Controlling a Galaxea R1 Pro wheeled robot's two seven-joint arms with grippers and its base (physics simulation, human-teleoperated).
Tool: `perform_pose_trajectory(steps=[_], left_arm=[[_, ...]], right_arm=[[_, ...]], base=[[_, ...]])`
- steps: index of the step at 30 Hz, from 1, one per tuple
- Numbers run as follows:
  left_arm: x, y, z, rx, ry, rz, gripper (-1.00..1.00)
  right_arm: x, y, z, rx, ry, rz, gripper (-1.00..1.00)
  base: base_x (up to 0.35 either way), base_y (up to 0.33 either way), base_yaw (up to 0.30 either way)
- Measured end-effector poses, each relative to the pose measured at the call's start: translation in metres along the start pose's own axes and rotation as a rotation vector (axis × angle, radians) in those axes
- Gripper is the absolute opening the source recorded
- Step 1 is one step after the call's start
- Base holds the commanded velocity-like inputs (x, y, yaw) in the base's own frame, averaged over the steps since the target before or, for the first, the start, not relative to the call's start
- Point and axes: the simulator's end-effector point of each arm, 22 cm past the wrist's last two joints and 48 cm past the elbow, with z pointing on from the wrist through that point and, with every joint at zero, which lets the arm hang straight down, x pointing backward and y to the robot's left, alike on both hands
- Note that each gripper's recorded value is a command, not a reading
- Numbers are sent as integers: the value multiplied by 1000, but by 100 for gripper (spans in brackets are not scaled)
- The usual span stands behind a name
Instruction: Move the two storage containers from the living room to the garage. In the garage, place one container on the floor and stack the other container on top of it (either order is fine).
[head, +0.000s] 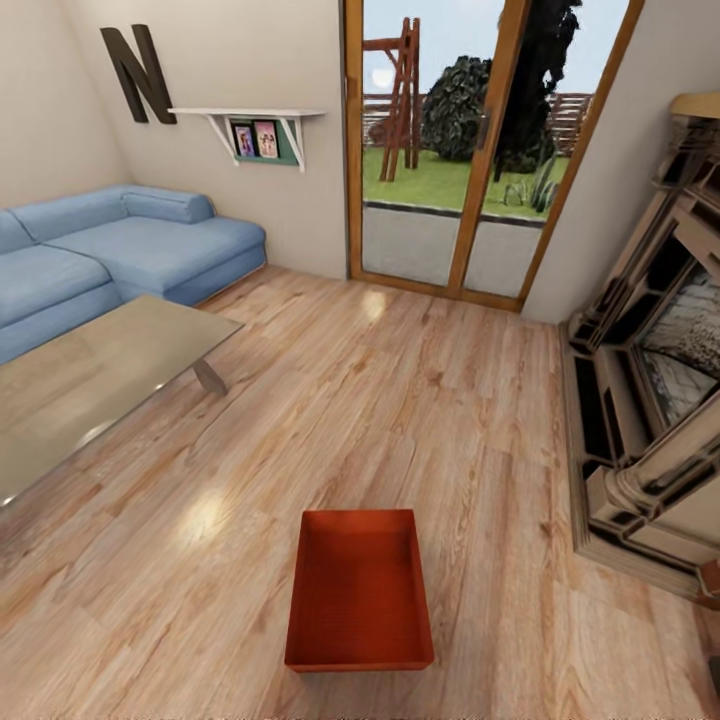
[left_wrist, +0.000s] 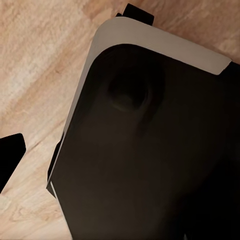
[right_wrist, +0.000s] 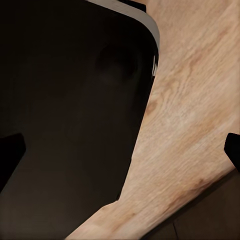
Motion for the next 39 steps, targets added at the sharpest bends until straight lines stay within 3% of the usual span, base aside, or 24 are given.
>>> perform_pose_trajectory(steps=[39], left_arm=[[26,8,6,-21,67,9,100]], right_arm=[[24,6,1,-15,60,-4,100]], base=[[0,0,0]])
